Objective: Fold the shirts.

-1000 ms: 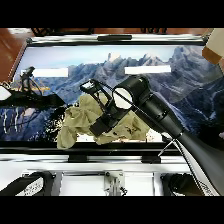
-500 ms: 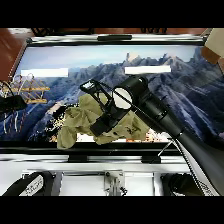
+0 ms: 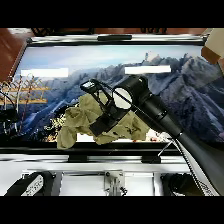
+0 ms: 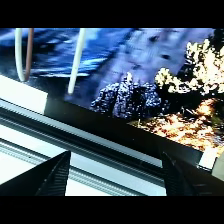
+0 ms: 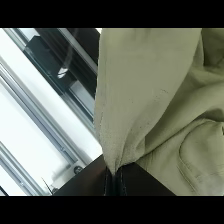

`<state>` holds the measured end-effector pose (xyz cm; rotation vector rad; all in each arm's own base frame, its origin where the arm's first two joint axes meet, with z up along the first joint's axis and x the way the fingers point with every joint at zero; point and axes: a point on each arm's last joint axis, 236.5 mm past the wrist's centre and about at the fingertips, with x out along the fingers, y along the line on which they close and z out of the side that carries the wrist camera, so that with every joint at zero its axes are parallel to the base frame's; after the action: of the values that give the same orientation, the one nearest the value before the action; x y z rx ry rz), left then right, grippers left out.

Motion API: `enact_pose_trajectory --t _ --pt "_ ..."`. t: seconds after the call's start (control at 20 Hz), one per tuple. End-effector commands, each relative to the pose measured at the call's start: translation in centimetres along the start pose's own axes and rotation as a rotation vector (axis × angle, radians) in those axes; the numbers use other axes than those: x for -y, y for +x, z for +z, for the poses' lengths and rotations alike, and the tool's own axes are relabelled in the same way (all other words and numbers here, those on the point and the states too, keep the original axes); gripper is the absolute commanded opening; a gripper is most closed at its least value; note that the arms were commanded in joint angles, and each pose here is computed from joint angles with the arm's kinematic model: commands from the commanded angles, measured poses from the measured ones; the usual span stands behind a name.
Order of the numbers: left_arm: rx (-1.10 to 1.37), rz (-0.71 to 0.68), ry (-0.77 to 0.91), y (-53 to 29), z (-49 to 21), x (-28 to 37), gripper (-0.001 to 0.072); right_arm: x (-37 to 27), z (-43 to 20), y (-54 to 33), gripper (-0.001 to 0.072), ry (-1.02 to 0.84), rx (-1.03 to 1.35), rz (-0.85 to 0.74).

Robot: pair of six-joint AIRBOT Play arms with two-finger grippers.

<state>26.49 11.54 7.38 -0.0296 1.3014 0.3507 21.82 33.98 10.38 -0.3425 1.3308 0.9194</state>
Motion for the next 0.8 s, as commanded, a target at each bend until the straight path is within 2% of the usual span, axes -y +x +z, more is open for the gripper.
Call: enact_pose_trajectory --t 0.0,0.75 --pt "0.002 0.033 -0.006 0.84 0.31 -0.98 0.067 -0.06 0.14 0.01 0.0067 0.008 0.005 0.001" --pt "-0.002 0.029 -0.004 1.25 0.51 -0.82 0.067 -0.06 0.32 0.01 0.0067 0.016 0.013 0.001"
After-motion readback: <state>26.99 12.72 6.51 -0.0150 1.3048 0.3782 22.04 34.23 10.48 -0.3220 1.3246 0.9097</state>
